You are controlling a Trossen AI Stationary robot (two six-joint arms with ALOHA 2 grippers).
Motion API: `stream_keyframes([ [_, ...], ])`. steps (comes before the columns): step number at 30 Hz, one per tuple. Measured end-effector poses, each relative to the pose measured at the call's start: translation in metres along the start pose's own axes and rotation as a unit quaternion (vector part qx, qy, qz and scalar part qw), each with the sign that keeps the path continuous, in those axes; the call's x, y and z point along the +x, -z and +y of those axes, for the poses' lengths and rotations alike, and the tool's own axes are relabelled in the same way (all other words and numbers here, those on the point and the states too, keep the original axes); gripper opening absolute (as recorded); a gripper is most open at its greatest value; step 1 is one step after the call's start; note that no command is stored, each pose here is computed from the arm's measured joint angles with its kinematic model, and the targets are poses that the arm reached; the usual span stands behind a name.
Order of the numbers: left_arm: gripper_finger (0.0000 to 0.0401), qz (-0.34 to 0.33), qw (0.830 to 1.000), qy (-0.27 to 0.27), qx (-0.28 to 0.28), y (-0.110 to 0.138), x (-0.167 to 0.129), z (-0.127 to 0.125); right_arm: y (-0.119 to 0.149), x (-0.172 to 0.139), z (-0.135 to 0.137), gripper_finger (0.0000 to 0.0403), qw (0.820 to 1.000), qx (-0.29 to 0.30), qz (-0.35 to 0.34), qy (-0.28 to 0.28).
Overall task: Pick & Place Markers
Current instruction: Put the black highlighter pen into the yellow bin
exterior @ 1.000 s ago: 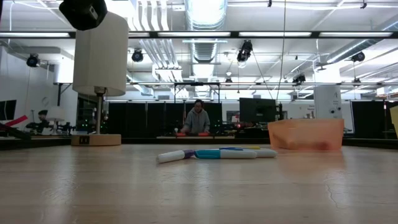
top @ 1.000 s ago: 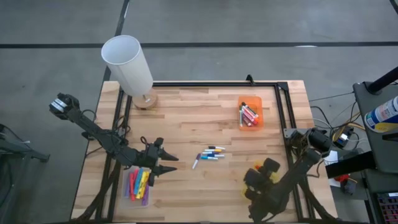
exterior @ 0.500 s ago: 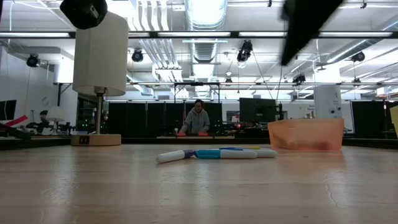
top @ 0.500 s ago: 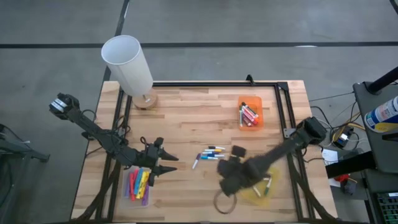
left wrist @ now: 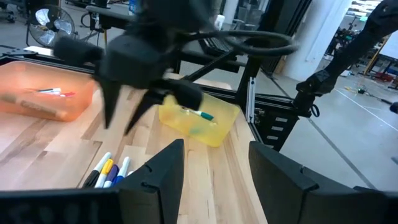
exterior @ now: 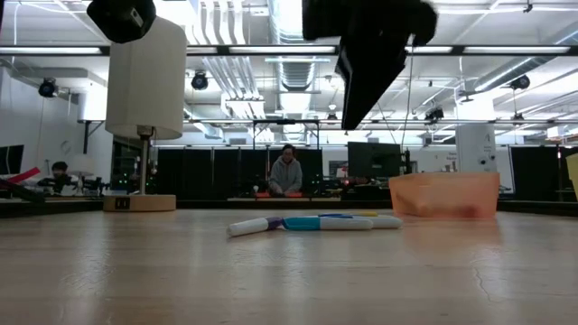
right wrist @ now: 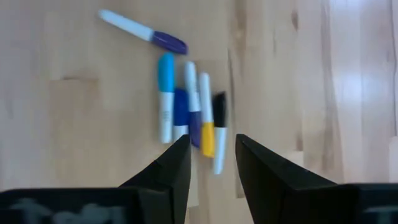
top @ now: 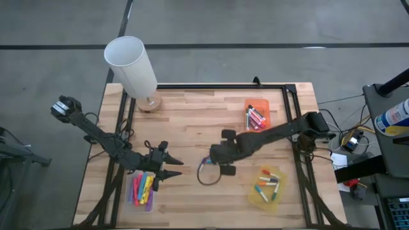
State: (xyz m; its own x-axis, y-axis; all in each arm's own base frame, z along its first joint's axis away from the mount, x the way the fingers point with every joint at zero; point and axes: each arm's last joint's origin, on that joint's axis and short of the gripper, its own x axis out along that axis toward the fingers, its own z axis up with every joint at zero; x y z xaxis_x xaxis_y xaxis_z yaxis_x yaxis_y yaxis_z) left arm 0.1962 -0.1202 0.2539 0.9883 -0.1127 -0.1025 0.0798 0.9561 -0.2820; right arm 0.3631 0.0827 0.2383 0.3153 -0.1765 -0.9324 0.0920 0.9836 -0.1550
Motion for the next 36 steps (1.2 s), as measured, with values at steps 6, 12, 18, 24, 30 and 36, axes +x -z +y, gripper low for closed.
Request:
stream_keyframes([
  [6,0.0174,0.0,1.0,0.0,0.0,0.0,0.0,0.0,0.001,0.024,-0.039,0.0116,0.999,0.031,0.031,-0.031],
  [12,0.0174,0.0,1.0,0.0,0.0,0.0,0.0,0.0,0.008,0.044,-0.055,0.011,0.995,0.046,0.043,-0.073],
  [18,0.0174,0.0,1.0,0.0,0.0,0.0,0.0,0.0,0.011,0.052,-0.055,0.01,0.995,0.051,0.036,-0.079],
  [24,0.0174,0.0,1.0,0.0,0.0,0.0,0.0,0.0,0.02,0.064,-0.053,0.009,0.994,0.055,0.033,-0.085],
  [30,0.0174,0.0,1.0,0.0,0.0,0.0,0.0,0.0,0.021,0.072,-0.053,0.0082,0.993,0.082,0.009,-0.089],
  [36,0.0174,0.0,1.0,0.0,0.0,0.0,0.0,0.0,0.026,0.077,-0.055,0.0086,0.992,0.091,0.013,-0.086],
])
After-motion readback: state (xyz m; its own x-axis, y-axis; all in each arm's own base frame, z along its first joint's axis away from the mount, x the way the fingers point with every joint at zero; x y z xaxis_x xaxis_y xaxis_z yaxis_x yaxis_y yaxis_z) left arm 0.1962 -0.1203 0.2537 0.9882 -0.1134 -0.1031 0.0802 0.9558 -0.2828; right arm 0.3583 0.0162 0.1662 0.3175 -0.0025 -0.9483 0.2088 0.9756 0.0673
